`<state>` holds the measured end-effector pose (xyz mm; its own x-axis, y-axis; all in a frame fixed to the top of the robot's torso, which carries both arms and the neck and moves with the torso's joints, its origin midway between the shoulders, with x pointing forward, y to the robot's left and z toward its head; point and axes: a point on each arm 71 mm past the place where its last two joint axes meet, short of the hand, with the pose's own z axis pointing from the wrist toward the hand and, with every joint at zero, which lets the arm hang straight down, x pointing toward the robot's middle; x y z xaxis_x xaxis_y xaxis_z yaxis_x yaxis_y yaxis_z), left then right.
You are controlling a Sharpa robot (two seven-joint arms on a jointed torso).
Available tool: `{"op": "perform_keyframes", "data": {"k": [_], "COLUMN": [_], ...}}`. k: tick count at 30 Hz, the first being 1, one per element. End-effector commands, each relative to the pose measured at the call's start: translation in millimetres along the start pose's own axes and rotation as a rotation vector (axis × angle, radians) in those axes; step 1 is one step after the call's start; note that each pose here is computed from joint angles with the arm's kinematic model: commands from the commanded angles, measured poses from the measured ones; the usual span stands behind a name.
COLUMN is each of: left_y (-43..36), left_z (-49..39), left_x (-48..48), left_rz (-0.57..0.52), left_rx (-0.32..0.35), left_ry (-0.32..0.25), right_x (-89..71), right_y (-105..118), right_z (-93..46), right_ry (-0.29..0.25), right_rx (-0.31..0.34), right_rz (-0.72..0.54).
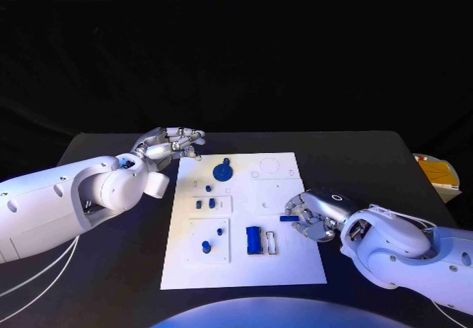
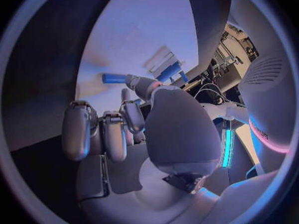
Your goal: Assemble the parts on the task board
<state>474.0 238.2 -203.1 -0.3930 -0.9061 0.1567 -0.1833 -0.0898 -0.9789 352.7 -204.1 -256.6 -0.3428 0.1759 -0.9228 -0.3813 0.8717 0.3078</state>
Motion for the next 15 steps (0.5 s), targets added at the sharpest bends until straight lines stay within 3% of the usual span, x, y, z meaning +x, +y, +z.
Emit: {"op": "perform_keyframes", "data": {"k": [1,15], "left_y": [-0.8,-0.8], "left_z": [0.4,0.4], "left_x": [2.5,2.4], "left_rz": [-0.002,-0.002], "left_rx": [0.008,0.007], "left_ry": [0.021,0.021], "right_x": [2.4,7.9], "right_y": [0.7,-1.0], "right_z": [2.4,8.3], "right_ry": [0.014,0.03], "right_rx": [-0.02,-0.017], "right_rz": [-0.037,-0.05]}}
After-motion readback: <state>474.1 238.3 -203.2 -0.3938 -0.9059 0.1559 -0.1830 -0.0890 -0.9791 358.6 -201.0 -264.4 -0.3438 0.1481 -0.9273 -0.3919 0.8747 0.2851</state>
